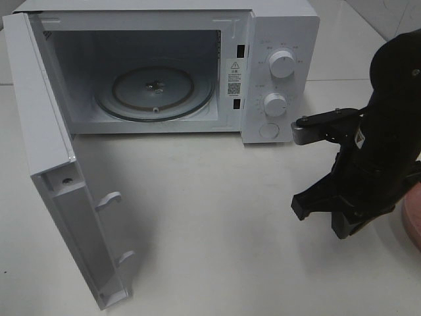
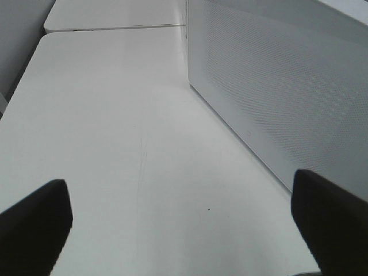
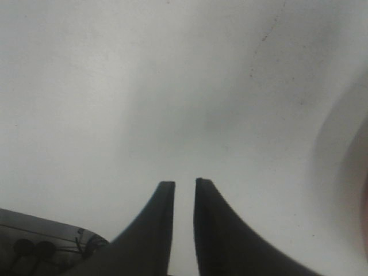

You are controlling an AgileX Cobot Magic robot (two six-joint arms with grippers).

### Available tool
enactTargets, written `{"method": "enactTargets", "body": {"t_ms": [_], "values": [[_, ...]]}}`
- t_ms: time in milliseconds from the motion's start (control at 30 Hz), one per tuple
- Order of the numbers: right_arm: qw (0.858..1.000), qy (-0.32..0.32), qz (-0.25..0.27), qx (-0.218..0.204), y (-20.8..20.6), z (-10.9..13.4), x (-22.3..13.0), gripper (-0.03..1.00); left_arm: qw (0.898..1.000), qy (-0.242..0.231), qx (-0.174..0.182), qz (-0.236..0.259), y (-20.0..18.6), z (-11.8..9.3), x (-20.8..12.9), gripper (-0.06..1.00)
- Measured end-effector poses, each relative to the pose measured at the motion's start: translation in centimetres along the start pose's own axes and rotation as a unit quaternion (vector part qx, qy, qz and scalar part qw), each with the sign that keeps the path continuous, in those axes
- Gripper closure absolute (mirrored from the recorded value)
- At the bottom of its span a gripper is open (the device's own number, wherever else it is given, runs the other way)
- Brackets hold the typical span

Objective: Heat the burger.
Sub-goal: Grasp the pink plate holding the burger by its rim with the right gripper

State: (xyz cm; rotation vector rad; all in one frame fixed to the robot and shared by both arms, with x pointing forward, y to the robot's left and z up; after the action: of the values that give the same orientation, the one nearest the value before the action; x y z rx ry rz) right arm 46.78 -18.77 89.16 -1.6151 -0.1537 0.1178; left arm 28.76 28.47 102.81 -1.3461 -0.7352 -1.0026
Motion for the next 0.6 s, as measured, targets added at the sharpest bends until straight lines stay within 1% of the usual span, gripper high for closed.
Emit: {"method": "enactTargets", "body": {"t_ms": [33,67,100,133,167,200,233,267,300,333,367,400,433,467,500,567,600], "values": [[1.000,-0.004,0.001,-0.004,0.0,-0.1,0.0,0.78,1.000,0.000,0.000,0.000,0.0,0.0,0.0,-0.03],[1.000,-0.008,-0.005,-0.006,-0.3,-0.3,0.0,0.69,1.000,0.000,0.000,0.000,0.0,0.0,0.0,-0.03],[1.000,-0.008,-0.005,-0.006,-0.3,-0.3,0.0,0.69,1.000,0.000,0.000,0.000,0.0,0.0,0.0,-0.03],[1.000,-0.010,-0.011,-0.006,-0.5,-0.3,0.0,0.63,1.000,0.000,0.000,0.000,0.0,0.0,0.0,-0.03],[0.999,-0.017,-0.027,-0.008,-1.2,-0.5,0.2,0.51,1.000,0.000,0.000,0.000,0.0,0.0,0.0,-0.03],[0.999,-0.017,-0.027,-0.008,-1.2,-0.5,0.2,0.51,1.000,0.000,0.000,0.000,0.0,0.0,0.0,-0.03],[0.998,-0.030,-0.045,-0.014,-2.0,-0.8,0.3,0.38,1.000,0.000,0.000,0.000,0.0,0.0,0.0,-0.03],[0.998,-0.030,-0.045,-0.014,-2.0,-0.8,0.3,0.38,1.000,0.000,0.000,0.000,0.0,0.0,0.0,-0.03],[0.998,-0.035,-0.056,-0.019,-2.4,-1.1,0.4,0.31,1.000,0.000,0.000,0.000,0.0,0.0,0.0,-0.03],[0.996,-0.037,-0.076,-0.023,-3.1,-1.5,0.6,0.18,1.000,0.000,0.000,0.000,0.0,0.0,0.0,-0.03],[0.996,-0.037,-0.076,-0.023,-3.1,-1.5,0.6,0.18,1.000,0.000,0.000,0.000,0.0,0.0,0.0,-0.03],[0.996,-0.032,-0.085,-0.022,-3.4,-1.8,0.8,0.14,1.000,0.000,0.000,0.000,0.0,0.0,0.0,-0.03],[0.995,-0.016,-0.094,-0.023,-3.9,-2.7,0.9,0.08,1.000,0.000,0.000,0.000,0.0,0.0,0.0,-0.03],[0.995,-0.016,-0.094,-0.023,-3.9,-2.7,0.9,0.08,1.000,0.000,0.000,0.000,0.0,0.0,0.0,-0.03],[0.996,-0.001,-0.088,-0.029,-4.0,-3.7,0.8,0.07,1.000,0.000,0.000,0.000,0.0,0.0,0.0,-0.03],[0.996,0.005,-0.083,-0.031,-4.0,-4.1,0.7,0.06,1.000,0.000,0.000,0.000,0.0,0.0,0.0,-0.03],[0.996,0.022,-0.073,-0.037,-3.9,-5.1,0.5,0.06,1.000,0.000,0.000,0.000,0.0,0.0,0.0,-0.03]]}}
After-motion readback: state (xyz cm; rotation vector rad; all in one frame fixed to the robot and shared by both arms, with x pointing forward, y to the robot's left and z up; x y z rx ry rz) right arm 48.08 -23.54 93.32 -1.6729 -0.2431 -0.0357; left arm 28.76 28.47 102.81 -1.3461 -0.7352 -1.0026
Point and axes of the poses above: a point on each arm's last joint axis where the gripper is mounted, y pointing out along that axis toward the gripper, z along the wrist's bending axis when the last joint is at zero, x = y × z, the point moved 6 cm from there along y, pointing out along that axis toward the gripper, and after that the axes turned 7 degrees about y, right-handed, at the moved point
